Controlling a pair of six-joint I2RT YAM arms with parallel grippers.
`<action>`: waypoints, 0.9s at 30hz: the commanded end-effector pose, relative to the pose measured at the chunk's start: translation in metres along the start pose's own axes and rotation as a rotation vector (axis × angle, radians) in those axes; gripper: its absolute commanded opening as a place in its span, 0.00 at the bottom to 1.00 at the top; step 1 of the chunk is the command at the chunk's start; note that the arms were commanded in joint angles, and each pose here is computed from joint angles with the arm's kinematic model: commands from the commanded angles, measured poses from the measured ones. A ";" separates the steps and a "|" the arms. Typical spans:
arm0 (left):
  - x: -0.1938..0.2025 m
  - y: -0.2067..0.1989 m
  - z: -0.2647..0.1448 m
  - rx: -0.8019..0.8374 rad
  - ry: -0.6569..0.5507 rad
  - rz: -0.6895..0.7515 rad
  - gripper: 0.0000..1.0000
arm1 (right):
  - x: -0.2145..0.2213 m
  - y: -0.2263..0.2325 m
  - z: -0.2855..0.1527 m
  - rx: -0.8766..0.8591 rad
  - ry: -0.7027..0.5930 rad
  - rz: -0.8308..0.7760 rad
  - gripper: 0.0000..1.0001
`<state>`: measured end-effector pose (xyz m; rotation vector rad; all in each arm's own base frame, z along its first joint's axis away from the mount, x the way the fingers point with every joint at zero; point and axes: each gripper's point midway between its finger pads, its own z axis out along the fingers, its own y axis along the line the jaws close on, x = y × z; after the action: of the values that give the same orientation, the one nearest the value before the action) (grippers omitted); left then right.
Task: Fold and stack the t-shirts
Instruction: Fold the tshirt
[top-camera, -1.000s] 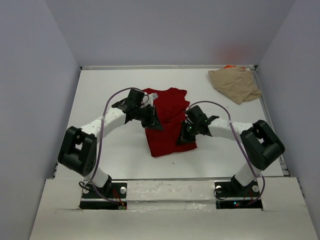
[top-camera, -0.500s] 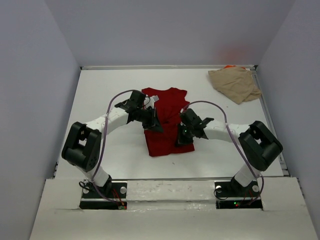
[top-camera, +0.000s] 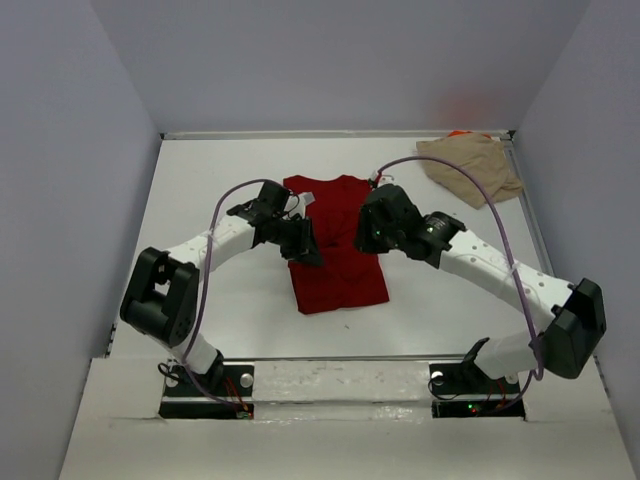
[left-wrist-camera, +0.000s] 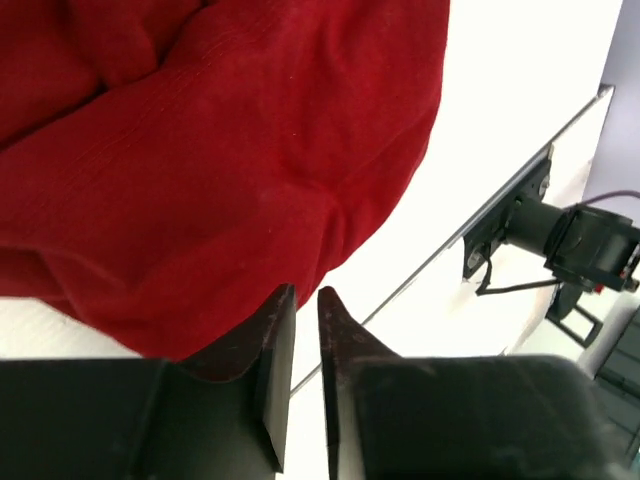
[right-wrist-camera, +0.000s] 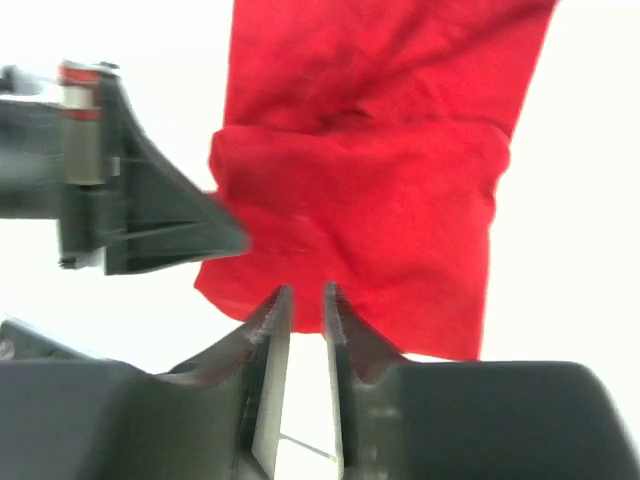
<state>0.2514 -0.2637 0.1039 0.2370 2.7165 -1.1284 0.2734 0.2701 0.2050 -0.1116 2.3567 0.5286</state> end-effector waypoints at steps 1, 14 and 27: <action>-0.003 0.005 -0.020 -0.056 -0.063 -0.011 0.33 | 0.068 -0.069 0.022 0.251 0.170 -0.004 0.49; 0.033 0.019 -0.028 -0.049 0.002 -0.078 0.72 | 0.095 -0.099 0.030 0.181 0.232 0.044 0.86; 0.069 0.020 -0.042 -0.051 0.040 -0.131 0.72 | 0.091 -0.098 0.030 0.155 0.224 0.054 0.86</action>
<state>0.1991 -0.2153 0.0896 0.0781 2.8336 -1.0489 0.2359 0.1936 0.0769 -0.0276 2.6780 0.3131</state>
